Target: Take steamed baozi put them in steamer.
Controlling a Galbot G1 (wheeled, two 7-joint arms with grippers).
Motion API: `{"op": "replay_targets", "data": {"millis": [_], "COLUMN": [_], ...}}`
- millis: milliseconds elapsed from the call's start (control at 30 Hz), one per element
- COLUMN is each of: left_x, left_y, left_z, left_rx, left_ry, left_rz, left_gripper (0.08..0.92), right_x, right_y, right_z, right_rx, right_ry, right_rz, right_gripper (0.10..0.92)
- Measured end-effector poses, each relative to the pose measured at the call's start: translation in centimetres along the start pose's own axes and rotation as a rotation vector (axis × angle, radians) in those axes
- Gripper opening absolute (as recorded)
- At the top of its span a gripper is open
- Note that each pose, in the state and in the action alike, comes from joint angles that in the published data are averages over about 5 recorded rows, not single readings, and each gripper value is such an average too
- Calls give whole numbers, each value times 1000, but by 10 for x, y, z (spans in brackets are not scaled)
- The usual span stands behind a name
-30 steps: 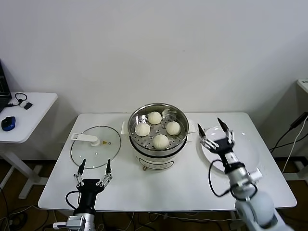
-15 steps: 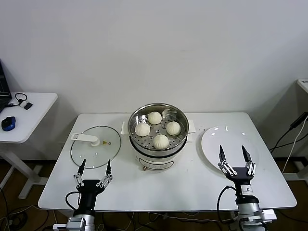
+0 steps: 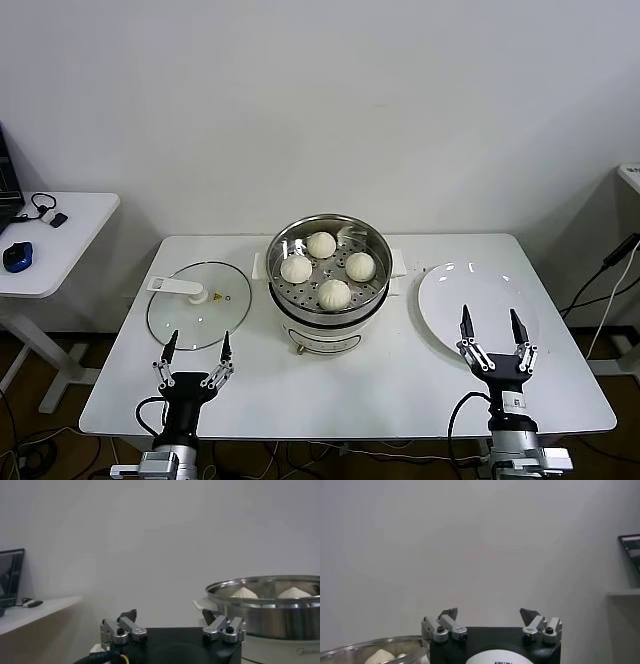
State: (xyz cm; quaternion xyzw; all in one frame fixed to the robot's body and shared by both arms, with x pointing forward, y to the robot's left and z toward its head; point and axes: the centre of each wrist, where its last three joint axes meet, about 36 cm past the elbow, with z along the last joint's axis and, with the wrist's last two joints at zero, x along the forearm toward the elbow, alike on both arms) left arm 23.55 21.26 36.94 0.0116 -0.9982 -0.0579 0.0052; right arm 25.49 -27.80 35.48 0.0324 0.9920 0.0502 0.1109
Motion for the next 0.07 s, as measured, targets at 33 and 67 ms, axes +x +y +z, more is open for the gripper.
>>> {"op": "replay_targets", "data": {"millis": [33, 67], "left_x": [0, 0], "left_y": [0, 0], "left_z": [0, 0], "left_rx": [0, 0], "left_ry": [0, 0], "left_rz": [0, 0], "left_gripper": [823, 823], "right_x": [0, 0], "right_y": [0, 0], "right_z": [0, 0], "right_rx": [0, -1], "right_ry": [-1, -2], "right_rz": [1, 2], "right_gripper": [823, 823]}}
